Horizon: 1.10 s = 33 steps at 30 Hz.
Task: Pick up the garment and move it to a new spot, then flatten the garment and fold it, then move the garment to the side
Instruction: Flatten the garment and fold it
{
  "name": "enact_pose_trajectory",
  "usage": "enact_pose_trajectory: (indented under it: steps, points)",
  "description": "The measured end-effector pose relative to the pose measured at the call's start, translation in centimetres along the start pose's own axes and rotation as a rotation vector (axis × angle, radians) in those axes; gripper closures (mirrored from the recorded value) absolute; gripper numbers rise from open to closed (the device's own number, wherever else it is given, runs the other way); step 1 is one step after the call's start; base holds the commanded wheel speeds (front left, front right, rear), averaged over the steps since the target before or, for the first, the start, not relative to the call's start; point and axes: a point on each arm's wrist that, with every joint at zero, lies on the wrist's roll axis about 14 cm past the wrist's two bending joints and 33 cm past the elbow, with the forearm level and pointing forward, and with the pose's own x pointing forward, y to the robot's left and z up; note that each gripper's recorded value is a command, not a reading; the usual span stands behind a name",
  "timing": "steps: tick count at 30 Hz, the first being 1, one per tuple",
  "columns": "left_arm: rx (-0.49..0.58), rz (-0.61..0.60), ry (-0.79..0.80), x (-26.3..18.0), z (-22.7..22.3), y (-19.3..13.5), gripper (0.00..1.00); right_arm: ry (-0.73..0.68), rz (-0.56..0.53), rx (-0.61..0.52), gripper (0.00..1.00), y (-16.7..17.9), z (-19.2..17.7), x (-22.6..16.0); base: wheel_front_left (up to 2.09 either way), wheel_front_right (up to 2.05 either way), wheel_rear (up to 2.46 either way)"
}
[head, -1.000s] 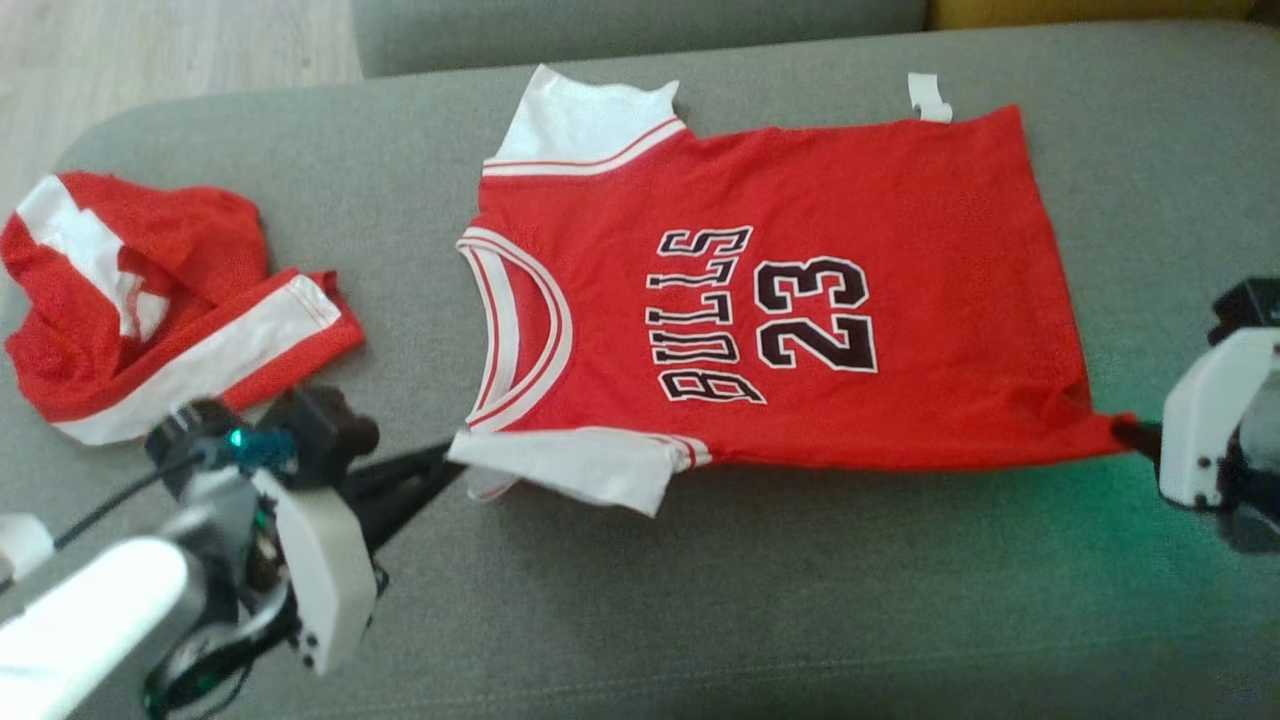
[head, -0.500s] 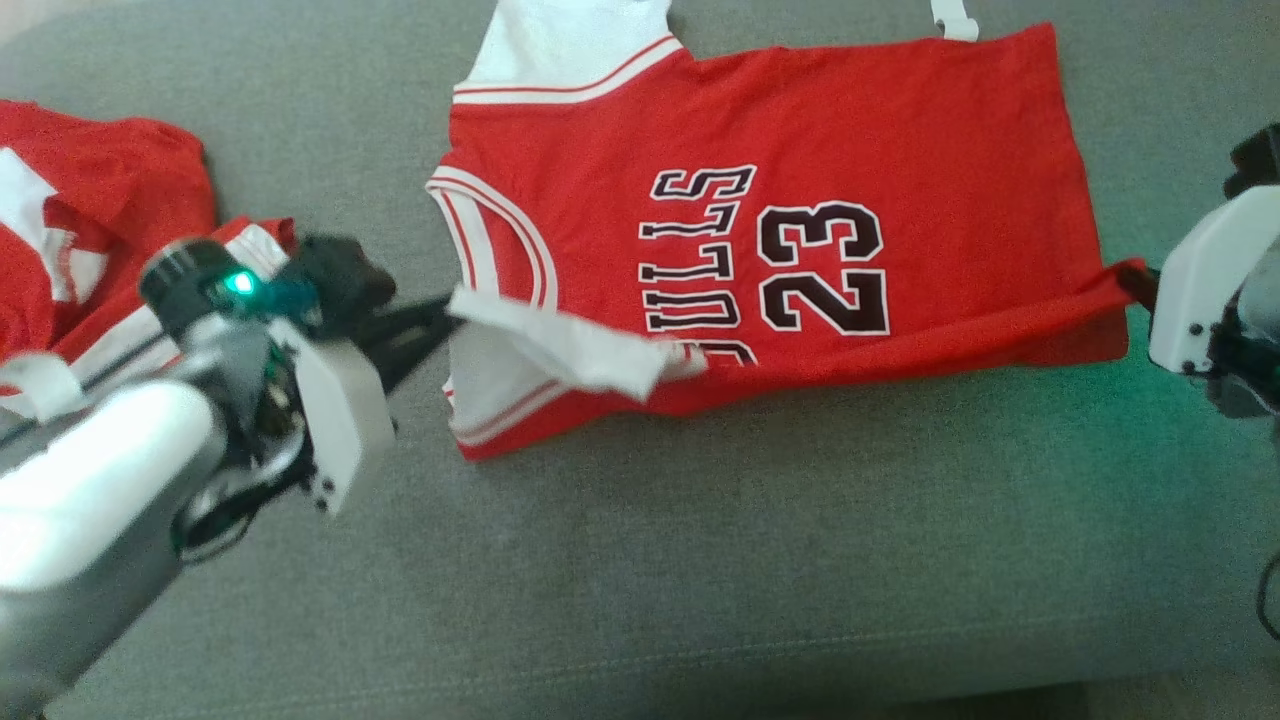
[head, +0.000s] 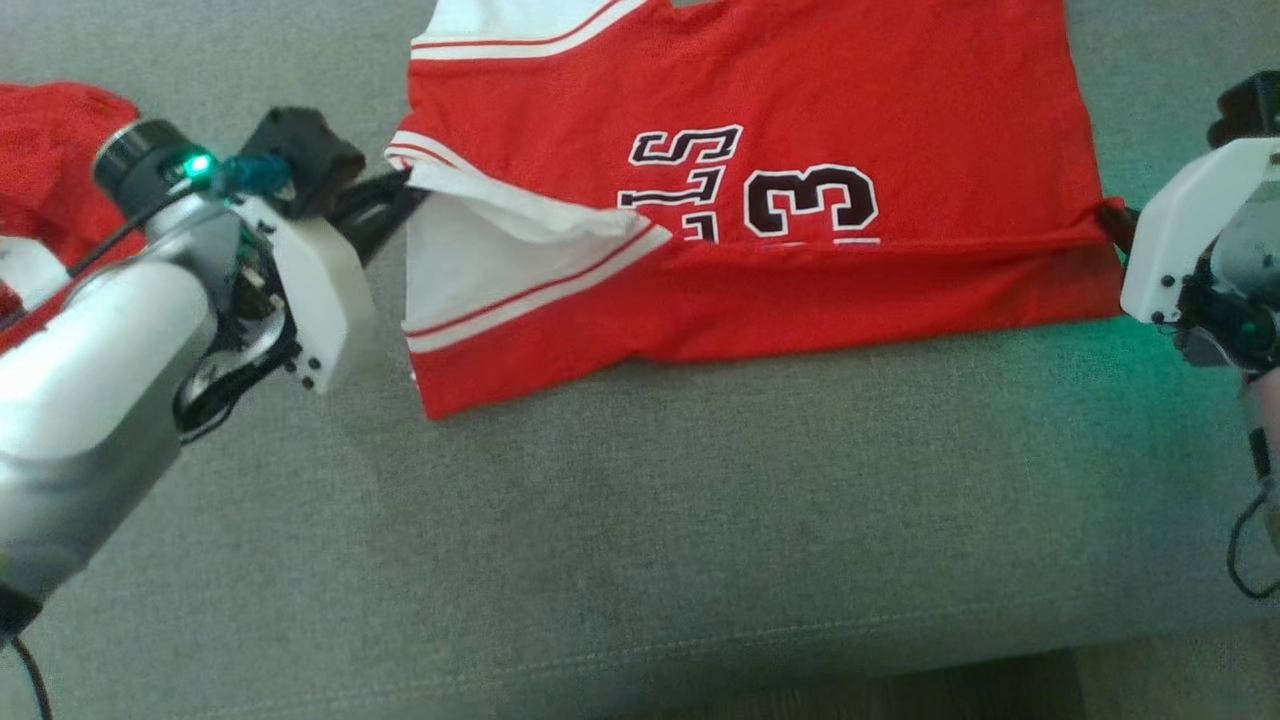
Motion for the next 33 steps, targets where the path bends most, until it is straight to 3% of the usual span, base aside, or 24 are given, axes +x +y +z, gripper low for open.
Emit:
enact_pose_trajectory:
  steps: [1,2,3,4,10,18,26,33]
  points:
    - [0.001,0.005,0.003,0.3,-0.1,0.3,1.0,-0.003,-0.001,0.001,1.0,0.0,0.0,0.1,0.0,0.0,0.0]
    - [0.002,0.01,0.009,0.6,-0.3,0.5,1.0,-0.012,-0.001,0.002,0.73,0.0,0.2,0.3,0.0,0.0,0.0]
    - [0.004,0.014,0.012,0.8,-0.5,0.6,0.55,-0.032,-0.001,-0.002,0.05,0.0,0.5,0.4,0.0,0.0,0.0]
    - [0.005,0.024,0.009,1.1,-0.6,0.9,0.0,-0.057,-0.001,-0.003,0.0,0.1,0.8,0.4,0.0,0.0,0.0]
    - [-0.04,0.165,-0.087,1.4,0.7,3.2,0.0,-0.254,0.02,0.006,0.0,0.7,3.9,-0.2,0.0,0.0,0.0]
    - [-0.224,0.435,-0.379,-1.5,6.1,6.6,0.0,-0.772,0.063,-0.051,0.0,2.5,10.7,-6.1,0.0,0.0,0.0]
    - [-0.443,0.597,-0.651,-6.9,10.1,4.2,0.0,-1.054,0.003,-0.106,0.0,2.2,8.9,-10.7,0.0,0.0,0.0]
    - [-0.548,0.673,-0.652,-9.3,6.7,-0.4,0.0,-1.132,-0.014,-0.081,0.0,4.6,5.7,-13.4,0.0,0.0,0.0]
